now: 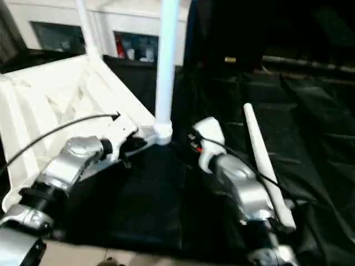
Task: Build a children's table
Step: Insert table leg to table base, then rotate leg to tighten
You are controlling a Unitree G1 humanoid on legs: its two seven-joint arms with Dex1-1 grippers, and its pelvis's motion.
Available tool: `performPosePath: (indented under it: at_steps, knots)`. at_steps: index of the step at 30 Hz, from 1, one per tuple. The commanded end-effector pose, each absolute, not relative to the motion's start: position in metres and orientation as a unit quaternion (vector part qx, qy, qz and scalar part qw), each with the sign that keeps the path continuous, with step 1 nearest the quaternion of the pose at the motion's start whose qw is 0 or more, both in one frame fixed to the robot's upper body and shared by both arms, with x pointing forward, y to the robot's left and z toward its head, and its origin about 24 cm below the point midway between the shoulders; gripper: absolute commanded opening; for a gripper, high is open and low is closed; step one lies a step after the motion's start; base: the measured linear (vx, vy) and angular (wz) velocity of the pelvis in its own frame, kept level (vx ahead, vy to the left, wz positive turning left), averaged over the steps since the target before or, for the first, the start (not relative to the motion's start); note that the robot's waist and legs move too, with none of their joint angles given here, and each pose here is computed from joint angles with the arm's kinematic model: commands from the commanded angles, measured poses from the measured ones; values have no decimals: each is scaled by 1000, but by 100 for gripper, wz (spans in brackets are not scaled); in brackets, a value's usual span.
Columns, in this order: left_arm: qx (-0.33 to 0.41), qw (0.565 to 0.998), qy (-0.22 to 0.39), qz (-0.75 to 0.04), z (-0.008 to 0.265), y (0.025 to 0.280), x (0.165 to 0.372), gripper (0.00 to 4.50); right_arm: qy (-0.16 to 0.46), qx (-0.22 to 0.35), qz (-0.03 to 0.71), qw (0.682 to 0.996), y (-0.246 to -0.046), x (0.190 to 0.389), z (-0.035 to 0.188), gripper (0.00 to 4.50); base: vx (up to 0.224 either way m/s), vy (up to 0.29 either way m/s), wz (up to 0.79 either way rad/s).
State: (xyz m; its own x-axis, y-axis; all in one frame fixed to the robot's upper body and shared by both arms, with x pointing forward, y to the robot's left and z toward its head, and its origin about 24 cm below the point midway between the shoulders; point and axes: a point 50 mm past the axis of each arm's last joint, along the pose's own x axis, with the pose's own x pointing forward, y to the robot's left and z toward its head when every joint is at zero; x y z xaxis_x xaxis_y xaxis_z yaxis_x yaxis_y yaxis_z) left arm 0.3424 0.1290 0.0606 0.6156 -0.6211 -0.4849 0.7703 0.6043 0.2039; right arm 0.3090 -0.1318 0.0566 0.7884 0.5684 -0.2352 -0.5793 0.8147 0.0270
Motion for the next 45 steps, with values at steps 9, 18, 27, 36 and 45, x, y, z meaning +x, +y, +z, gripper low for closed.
performPosePath:
  at_steps: [9, 18, 27, 36, 45]
  knots:
    - [197, 877, 169, -405, 69, 131, 344, 0, 107, -26, 292, 950, -135, 315, 64, 403, -74, 41, -8]
    - [233, 805, 125, -530, 75, 121, 331, 0, 109, -45, 410, 904, -149, 301, 69, 403, 0, 0, 0]
    - [234, 733, 108, -629, 75, 103, 313, 0, 121, -84, 474, 868, -152, 292, 63, 403, 0, 0, 0]
    - [235, 730, 108, -633, 73, 102, 313, 0, 125, -106, 483, 860, -149, 292, 56, 403, 0, 0, 0]
    - [239, 732, 111, -629, 73, 106, 315, 0, 127, -112, 491, 854, -152, 291, 53, 403, 0, 0, 0]
